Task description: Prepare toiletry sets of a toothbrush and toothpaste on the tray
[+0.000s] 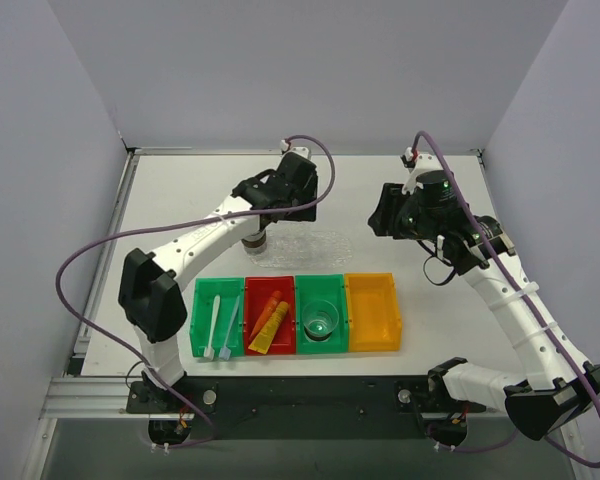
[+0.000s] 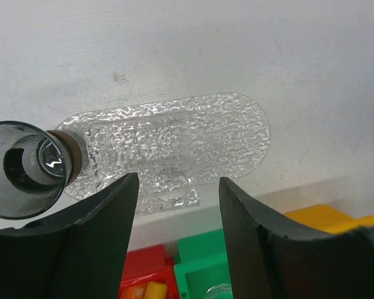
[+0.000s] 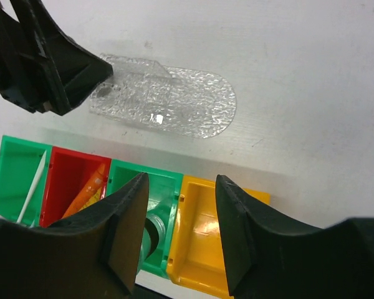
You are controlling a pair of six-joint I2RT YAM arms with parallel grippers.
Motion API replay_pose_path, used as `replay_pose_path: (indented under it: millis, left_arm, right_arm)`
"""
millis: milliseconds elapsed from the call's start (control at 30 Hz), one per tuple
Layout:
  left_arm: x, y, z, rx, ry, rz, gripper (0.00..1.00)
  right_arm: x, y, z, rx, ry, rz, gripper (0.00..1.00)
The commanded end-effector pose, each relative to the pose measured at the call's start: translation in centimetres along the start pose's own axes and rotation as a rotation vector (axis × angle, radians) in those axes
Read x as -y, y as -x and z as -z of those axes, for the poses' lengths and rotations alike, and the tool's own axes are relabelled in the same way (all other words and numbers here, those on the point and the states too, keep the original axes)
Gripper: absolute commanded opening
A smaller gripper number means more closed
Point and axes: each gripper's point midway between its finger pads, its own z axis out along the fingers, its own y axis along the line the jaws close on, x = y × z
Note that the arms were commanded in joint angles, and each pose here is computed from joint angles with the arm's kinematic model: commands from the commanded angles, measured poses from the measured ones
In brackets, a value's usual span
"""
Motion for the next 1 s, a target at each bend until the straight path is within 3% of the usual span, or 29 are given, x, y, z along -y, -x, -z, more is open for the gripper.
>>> replay_pose_path:
  millis: [0,200,533,967]
  left_arm:
    - [-0.6,4.7,4.6,0.160,-0.107,0.073,0.65]
    - [-5.2,4.7,6.8,0.169,-0.118,0.197,0.69]
    - [-10.9,5.8,10.6,0.232,-0.055,0.212,0.70]
    - [-11.9,3.8,11.1,0.205,-0.050,0.255,0.70]
  right_arm:
    - [-2.0,-2.7,-0.5,-0.119,0.132,0.071,0.39]
    - [-4.7,-7.2,-1.0,-0.259,0.238,0.211,0.34]
    - [-7.6,-15.5,-2.8,-0.462,0.371,0.309,0.25]
    - [-7.5,-20.0,-3.4,-0.542,0.359,0.428,0.25]
